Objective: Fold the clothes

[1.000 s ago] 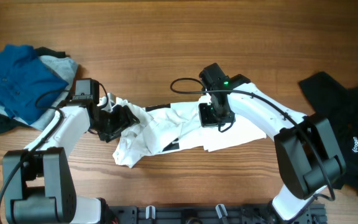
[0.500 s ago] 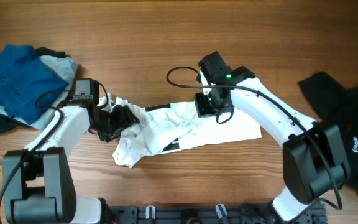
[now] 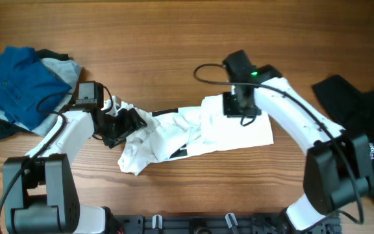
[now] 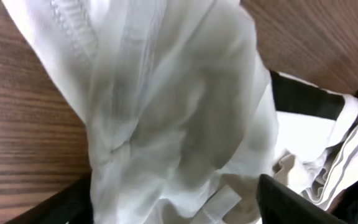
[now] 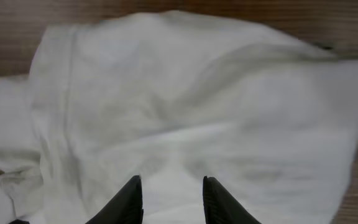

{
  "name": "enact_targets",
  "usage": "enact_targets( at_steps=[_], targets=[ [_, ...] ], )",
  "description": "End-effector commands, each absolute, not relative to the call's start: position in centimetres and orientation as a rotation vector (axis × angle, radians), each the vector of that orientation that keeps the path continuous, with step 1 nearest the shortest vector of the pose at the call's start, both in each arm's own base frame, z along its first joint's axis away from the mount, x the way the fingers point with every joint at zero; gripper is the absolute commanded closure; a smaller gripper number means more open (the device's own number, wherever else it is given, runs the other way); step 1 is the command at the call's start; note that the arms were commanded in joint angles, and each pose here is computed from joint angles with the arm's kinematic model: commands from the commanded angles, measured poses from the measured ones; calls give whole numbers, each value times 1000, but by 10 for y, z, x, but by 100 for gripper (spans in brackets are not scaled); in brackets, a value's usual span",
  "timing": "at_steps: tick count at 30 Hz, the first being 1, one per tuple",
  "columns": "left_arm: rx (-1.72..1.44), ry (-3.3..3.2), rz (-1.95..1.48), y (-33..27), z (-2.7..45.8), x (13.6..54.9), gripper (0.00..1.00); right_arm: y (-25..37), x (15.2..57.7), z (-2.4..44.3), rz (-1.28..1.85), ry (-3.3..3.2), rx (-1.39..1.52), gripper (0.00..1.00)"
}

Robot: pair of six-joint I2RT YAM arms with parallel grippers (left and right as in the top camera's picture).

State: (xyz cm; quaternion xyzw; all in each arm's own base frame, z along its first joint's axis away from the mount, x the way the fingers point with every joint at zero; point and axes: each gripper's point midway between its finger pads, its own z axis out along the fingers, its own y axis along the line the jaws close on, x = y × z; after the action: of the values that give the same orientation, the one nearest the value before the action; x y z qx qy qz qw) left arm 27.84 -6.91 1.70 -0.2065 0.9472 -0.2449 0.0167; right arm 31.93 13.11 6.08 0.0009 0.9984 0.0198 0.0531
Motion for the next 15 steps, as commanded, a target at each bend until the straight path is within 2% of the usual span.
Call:
enact_targets(
  at_steps=[1, 5, 7, 8, 9, 10, 13, 15],
  targets=[
    [-635, 2946, -738, -65, 13, 277, 18, 103, 332, 89, 30, 2953, 143, 66],
    [-632, 2989, -693, -66, -3, 275, 21, 93, 327, 90, 13, 2980, 106, 65],
    [-586, 3044, -692, -78, -12, 268, 47, 93, 326, 90, 13, 2982, 112, 65],
    [-546, 3052, -694, -84, -12, 267, 69, 93, 326, 90, 12, 2981, 116, 65],
    [-518, 3051, -699, -89, -10, 267, 87, 93, 326, 90, 12, 2982, 116, 65],
    [-499, 3047, -706, -92, -8, 268, 96, 92, 326, 90, 6, 2981, 117, 65],
    [-481, 2997, -698, -83, 5, 280, 96, 83, 328, 91, -66, 2965, 142, 65],
    [-618, 2957, -557, -43, 24, 300, 96, 75, 329, 91, -91, 2961, 177, 65]
  ],
)
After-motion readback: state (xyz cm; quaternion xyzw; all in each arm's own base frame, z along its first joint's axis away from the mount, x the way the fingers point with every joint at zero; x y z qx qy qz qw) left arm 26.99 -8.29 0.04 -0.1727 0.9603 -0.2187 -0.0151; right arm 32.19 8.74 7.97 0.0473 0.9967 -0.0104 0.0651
